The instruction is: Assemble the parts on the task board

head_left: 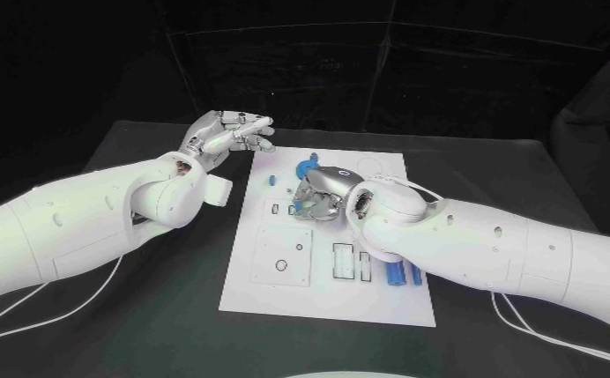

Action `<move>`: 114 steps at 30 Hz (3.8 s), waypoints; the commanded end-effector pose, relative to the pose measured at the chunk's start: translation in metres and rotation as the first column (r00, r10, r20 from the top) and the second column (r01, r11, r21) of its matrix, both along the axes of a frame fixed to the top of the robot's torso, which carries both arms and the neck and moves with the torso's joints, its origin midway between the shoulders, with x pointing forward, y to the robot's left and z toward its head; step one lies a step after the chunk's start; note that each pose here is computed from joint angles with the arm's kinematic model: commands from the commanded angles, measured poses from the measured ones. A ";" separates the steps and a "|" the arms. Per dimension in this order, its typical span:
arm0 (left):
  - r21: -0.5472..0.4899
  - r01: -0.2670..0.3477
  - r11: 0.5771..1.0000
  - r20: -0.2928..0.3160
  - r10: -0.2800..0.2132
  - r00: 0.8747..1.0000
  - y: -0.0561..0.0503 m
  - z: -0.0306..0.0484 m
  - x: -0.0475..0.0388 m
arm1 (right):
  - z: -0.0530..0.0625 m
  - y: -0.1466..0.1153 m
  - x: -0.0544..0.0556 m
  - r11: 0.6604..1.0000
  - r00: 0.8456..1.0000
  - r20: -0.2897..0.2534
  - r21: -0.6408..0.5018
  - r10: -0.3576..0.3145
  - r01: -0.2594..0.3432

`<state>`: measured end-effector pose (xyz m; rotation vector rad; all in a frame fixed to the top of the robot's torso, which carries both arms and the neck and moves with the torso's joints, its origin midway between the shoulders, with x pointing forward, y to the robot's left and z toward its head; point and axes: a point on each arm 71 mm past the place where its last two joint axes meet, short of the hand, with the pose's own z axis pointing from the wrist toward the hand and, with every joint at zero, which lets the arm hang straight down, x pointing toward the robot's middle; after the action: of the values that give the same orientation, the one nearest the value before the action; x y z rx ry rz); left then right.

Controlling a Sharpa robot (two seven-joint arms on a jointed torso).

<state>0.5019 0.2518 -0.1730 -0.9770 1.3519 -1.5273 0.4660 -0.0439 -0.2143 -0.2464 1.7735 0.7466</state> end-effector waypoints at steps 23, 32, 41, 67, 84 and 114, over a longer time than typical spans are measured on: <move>-0.003 0.013 1.000 0.008 -0.013 1.000 -0.001 0.0014 0.0000 | -0.004 0.000 -0.001 0.998 1.000 0.014 -0.055 -0.022 0.023; -0.003 0.015 1.000 0.006 -0.015 1.000 -0.001 0.0012 -0.0001 | 0.003 -0.002 -0.001 0.998 0.995 0.080 0.042 -0.058 0.055; 0.032 0.020 0.999 -0.004 -0.019 1.000 -0.001 -0.0005 -0.0001 | 0.019 -0.018 -0.015 0.983 0.989 0.146 0.177 0.022 -0.048; 0.842 0.357 0.404 -0.362 -0.067 0.930 -0.045 -0.0095 -0.0027 | 0.083 -0.169 0.024 0.889 0.986 -0.071 0.425 -0.152 0.168; 0.889 0.377 0.260 -0.390 0.001 0.921 -0.077 -0.0150 0.0109 | 0.085 -0.178 0.029 0.896 0.978 -0.062 0.393 -0.198 0.206; 0.878 0.442 0.184 -0.446 -0.022 0.895 -0.099 -0.0312 0.0149 | 0.081 -0.177 0.034 0.906 0.975 -0.090 0.359 -0.204 0.222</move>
<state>0.5171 0.1541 -0.2043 -0.1459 2.3361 -0.3250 0.5002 -0.2222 -0.1343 0.2256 1.6310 0.9131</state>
